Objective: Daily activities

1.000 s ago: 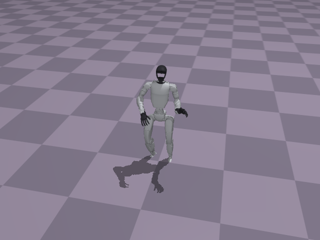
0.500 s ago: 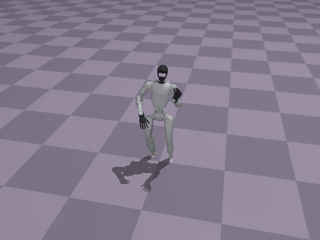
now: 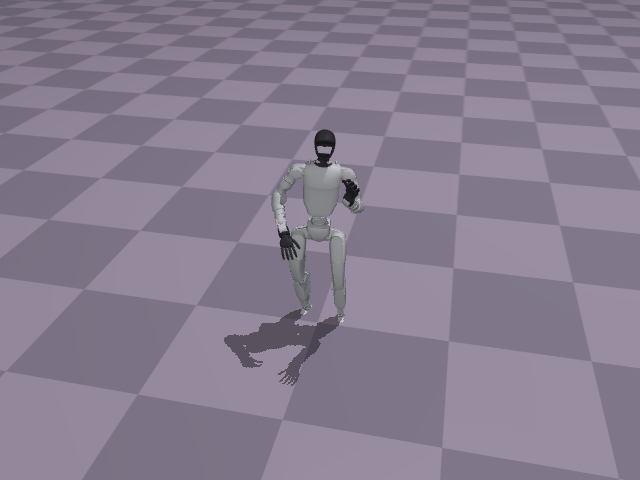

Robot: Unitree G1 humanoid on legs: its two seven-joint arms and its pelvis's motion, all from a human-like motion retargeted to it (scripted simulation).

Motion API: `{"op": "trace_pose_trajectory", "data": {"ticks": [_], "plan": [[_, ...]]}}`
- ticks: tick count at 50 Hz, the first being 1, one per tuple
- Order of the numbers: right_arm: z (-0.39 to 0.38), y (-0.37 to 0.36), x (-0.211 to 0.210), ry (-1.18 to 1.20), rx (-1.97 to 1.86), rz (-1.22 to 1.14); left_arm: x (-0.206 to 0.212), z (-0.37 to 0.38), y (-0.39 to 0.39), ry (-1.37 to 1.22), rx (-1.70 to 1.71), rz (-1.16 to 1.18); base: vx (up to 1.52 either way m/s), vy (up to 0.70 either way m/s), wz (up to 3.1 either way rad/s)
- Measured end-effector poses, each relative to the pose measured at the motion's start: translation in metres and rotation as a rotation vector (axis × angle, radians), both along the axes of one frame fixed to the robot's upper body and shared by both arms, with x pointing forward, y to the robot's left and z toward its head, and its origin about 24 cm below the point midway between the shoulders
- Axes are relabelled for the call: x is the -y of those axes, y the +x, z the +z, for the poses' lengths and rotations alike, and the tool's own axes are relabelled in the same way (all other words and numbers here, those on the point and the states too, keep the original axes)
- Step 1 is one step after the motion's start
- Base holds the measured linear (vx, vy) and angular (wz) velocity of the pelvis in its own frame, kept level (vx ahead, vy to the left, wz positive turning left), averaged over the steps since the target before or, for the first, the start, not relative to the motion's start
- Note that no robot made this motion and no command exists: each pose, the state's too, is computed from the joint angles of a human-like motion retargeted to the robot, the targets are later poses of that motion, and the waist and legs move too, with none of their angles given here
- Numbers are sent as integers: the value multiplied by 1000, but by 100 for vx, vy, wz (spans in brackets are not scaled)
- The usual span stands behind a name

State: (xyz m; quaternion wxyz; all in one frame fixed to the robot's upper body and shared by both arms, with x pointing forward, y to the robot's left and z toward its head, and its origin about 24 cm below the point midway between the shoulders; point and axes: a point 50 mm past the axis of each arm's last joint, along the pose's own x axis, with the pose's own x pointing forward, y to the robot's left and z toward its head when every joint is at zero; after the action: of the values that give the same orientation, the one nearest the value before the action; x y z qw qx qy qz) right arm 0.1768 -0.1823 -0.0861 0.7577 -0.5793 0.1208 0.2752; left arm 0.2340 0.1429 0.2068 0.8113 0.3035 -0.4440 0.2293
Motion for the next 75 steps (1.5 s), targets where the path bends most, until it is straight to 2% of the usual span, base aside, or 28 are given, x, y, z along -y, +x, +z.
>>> {"op": "trace_pose_trajectory", "data": {"ticks": [17, 40, 46, 50, 57, 64, 70, 75], "plan": [[9, -5, 9, 64, 55, -56, 7, -3, -4, 21, 1, -63, 0, 0, 0], [8, -14, 20, 181, -33, -239, 12, -44, 2, 265, -328, -202, 0, 0, 0], [16, -8, 14, 271, -6, -278, 11, -55, 2, 286, -403, -219, 0, 0, 0], [59, 32, -26, 519, 166, -217, 1, -85, -1, 298, -568, -208, 0, 0, 0], [172, 71, -55, 875, 557, -74, -41, -163, -18, 344, -1003, -106, 0, 0, 0], [321, 49, -78, 1238, 1138, 232, -72, -236, -58, 343, -1409, -40, 0, 0, 0], [371, 14, -82, 1373, 1384, 380, -80, -250, -66, 324, -1487, -38, 0, 0, 0], [374, 9, -79, 1377, 1426, 366, -79, -247, -62, 267, -1473, -61, 0, 0, 0]]}}
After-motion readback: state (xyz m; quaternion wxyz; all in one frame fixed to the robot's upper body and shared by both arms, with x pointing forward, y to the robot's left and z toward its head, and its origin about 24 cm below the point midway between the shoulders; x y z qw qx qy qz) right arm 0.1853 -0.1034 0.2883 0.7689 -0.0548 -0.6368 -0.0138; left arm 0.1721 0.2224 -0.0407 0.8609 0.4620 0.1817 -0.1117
